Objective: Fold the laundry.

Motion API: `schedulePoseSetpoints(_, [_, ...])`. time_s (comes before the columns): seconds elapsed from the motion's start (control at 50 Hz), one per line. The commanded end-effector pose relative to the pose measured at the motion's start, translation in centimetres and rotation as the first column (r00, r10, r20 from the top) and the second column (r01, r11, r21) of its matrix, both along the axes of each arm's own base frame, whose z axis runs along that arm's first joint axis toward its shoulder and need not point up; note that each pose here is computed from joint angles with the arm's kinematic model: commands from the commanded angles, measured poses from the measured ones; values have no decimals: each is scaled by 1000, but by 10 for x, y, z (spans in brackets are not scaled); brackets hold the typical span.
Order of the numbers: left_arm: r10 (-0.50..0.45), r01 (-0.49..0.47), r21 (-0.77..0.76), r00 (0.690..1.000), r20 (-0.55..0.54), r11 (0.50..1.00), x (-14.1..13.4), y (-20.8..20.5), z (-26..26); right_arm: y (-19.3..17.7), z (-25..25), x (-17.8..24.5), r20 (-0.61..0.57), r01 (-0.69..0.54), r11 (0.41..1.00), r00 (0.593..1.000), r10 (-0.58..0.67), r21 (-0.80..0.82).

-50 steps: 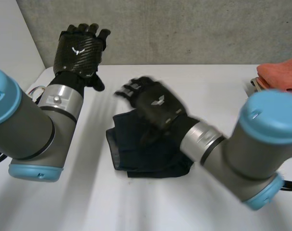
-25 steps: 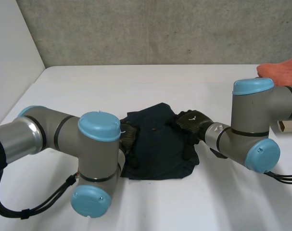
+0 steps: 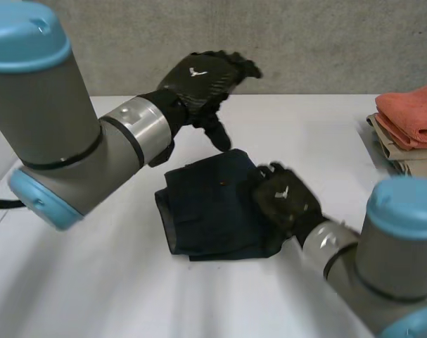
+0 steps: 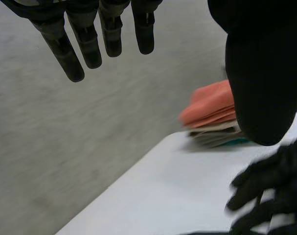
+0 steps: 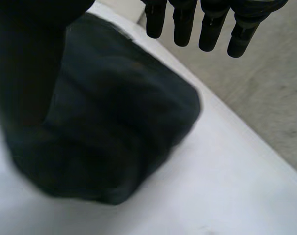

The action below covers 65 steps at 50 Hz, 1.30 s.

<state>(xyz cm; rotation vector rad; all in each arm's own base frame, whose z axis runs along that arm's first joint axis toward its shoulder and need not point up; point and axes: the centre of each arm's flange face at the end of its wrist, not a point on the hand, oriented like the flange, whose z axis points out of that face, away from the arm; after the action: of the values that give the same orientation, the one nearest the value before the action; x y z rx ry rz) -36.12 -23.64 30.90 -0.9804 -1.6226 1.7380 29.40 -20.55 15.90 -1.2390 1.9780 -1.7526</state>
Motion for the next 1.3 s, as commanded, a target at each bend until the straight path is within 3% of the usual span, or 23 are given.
schedulePoseSetpoints(0.02, [-163,161,62,986,27,985,-4,10,1,12,-33,9,30,-42,999,999,43,-35])
schedulePoseSetpoints(0.22, [-164,159,92,986,39,983,-6,9,-11,-8,-63,33,49,-57,993,997,62,-99])
schedulePoseSetpoints(0.36, [-160,157,86,986,37,984,-6,8,-10,-40,-52,53,131,-20,974,990,50,-227])
schedulePoseSetpoints(0.5, [-129,127,62,991,28,990,-4,5,-5,-66,-47,71,141,-8,971,989,43,-241])
schedulePoseSetpoints(0.6, [-124,123,48,992,21,991,-3,4,0,-79,-15,80,204,5,957,977,56,-290])
schedulePoseSetpoints(0.68, [-110,110,7,994,-1,994,1,1,13,-96,36,81,323,52,933,944,70,-355])
schedulePoseSetpoints(0.84, [-56,47,-115,996,-74,992,16,-1,54,-169,126,17,467,275,830,884,-21,-485])
schedulePoseSetpoints(0.92, [-54,40,-141,994,-92,989,19,2,64,-209,159,-44,490,392,741,866,-98,-545])
schedulePoseSetpoints(1.0, [-54,40,-140,994,-92,989,19,3,64,-240,169,-101,505,460,687,849,-155,-563])
schedulePoseSetpoints(1.12, [-60,52,-108,995,-75,993,17,6,52,-278,145,-185,489,479,707,846,-214,-521])
schedulePoseSetpoints(1.3, [-62,59,-56,997,-44,997,16,7,33,-312,48,-280,392,473,785,862,-320,-400])
